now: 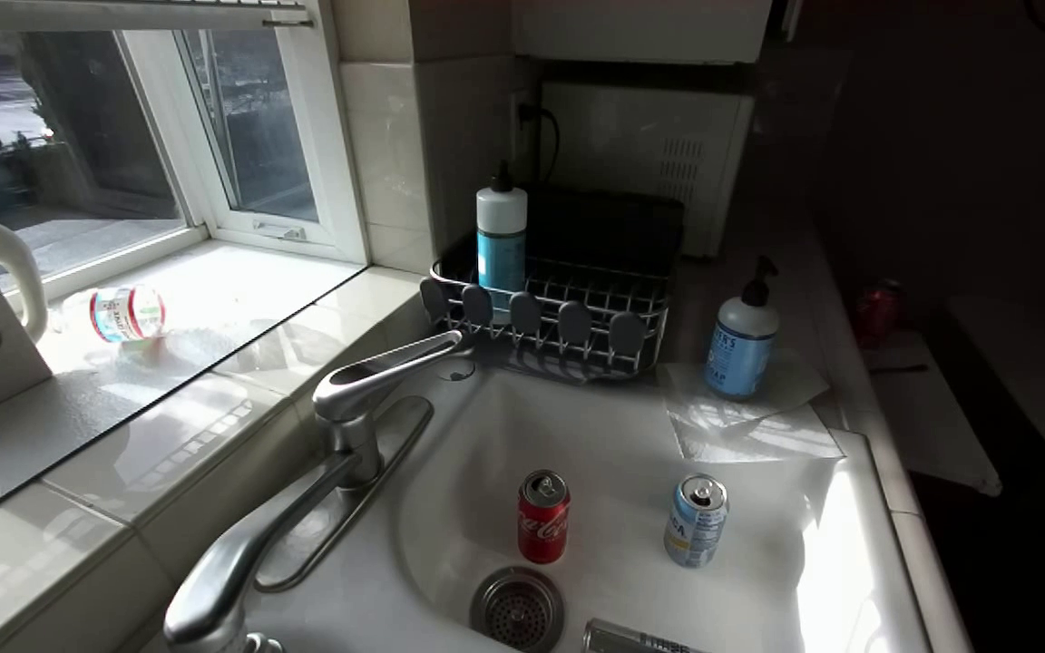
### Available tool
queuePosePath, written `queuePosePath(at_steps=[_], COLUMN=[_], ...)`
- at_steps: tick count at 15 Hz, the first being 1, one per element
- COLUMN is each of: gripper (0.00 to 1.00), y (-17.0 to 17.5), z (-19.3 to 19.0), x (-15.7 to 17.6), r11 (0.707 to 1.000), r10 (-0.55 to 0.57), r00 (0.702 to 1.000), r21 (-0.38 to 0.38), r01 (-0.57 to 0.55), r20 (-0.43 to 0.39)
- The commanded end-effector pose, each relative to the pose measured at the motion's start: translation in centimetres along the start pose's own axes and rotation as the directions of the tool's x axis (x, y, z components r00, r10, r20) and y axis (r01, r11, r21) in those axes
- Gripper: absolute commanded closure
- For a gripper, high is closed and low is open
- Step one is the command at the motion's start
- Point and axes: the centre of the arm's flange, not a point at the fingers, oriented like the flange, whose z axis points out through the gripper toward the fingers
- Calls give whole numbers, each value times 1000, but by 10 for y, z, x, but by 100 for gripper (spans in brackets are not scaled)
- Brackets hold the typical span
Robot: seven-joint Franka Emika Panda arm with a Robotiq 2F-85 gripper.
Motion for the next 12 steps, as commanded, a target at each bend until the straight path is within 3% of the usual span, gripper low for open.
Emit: queuePosePath(at_steps=[1, 9, 12], gripper=[100, 100, 100], y=[-2, -6, -6], z=[19, 42, 35], x=[-3, -2, -6], r11=[997, 988, 993], r10=[67, 145, 120], r00=[998, 989, 992], r21=[40, 62, 23], r01=[-68, -143, -119], r20=[20, -21, -44])
